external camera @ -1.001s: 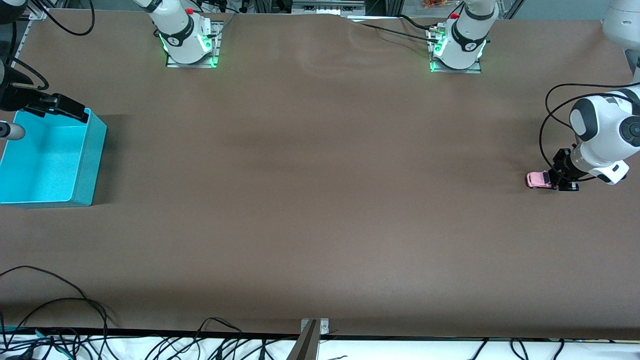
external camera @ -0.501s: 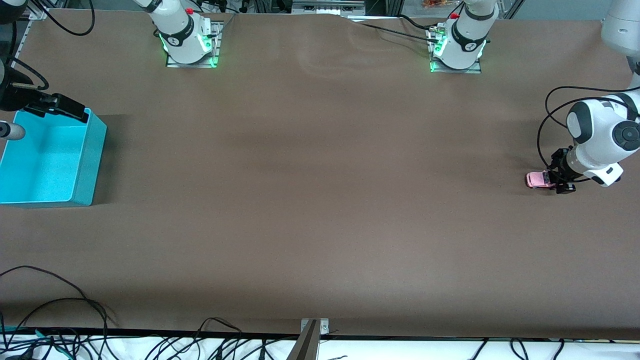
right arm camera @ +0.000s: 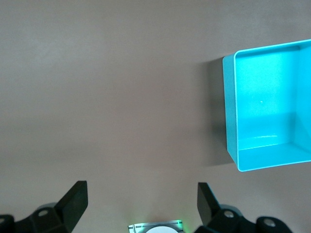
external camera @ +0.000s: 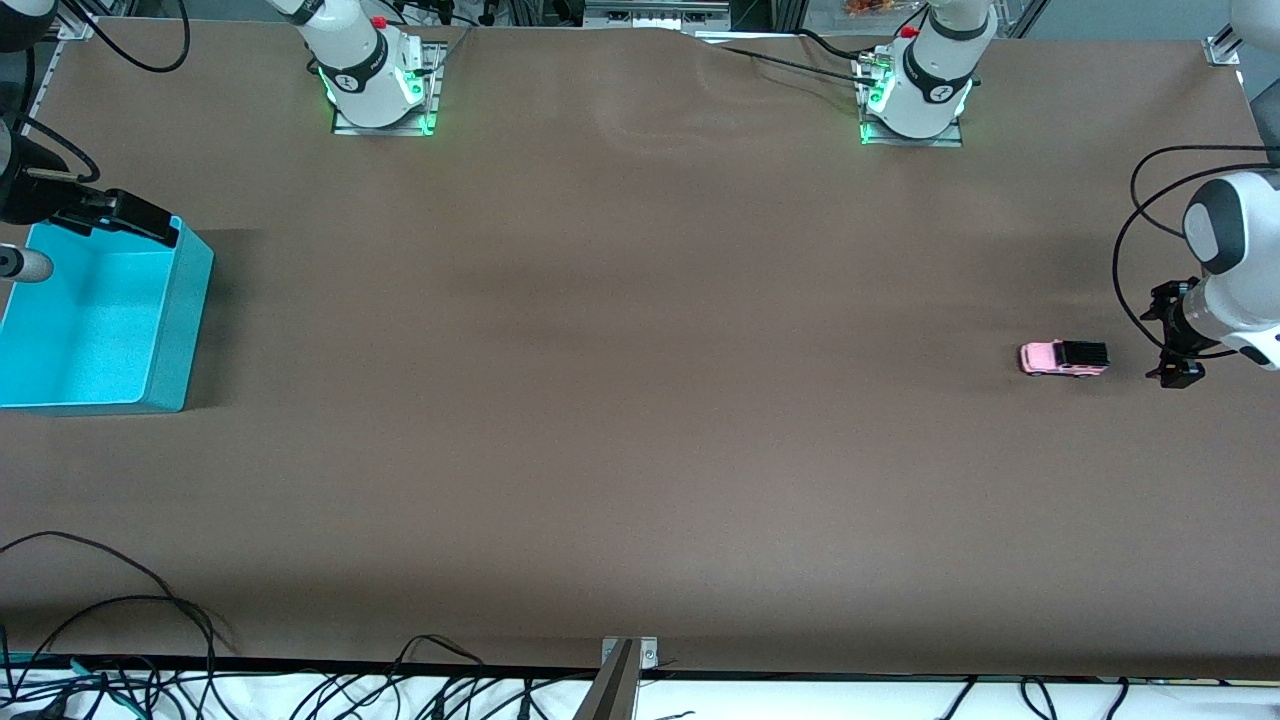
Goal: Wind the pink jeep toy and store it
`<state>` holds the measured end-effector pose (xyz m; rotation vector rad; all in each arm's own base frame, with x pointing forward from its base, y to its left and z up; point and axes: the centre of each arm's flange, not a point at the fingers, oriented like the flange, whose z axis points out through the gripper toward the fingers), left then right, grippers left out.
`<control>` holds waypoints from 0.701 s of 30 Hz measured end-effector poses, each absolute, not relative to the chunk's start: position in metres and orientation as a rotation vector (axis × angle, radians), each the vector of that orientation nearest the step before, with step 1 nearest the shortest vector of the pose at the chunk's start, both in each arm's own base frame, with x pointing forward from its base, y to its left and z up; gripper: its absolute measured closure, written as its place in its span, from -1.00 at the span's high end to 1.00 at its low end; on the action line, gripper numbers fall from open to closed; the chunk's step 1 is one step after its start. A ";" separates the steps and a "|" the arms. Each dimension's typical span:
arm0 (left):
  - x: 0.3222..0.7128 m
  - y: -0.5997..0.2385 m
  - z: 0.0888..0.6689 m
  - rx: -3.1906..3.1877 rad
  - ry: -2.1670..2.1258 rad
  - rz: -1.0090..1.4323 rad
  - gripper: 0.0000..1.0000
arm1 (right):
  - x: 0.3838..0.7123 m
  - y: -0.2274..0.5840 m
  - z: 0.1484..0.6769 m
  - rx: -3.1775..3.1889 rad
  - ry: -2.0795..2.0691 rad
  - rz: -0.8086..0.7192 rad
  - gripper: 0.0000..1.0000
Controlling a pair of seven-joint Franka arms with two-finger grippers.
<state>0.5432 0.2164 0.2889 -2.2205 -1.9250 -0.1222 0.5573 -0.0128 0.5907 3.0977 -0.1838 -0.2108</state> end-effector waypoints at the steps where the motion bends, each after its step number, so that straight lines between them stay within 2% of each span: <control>1: 0.545 0.209 0.296 -2.251 -1.881 -0.120 1.00 | 0.557 -0.013 0.591 3.098 -0.184 -0.211 1.00; 11: 0.560 0.131 0.345 -2.602 -1.436 -0.077 1.00 | 0.557 -0.013 0.591 3.098 -0.184 -0.211 1.00; 21: 0.580 0.099 0.407 -2.832 -1.197 -0.023 1.00 | 0.557 -0.013 0.591 3.098 -0.184 -0.211 1.00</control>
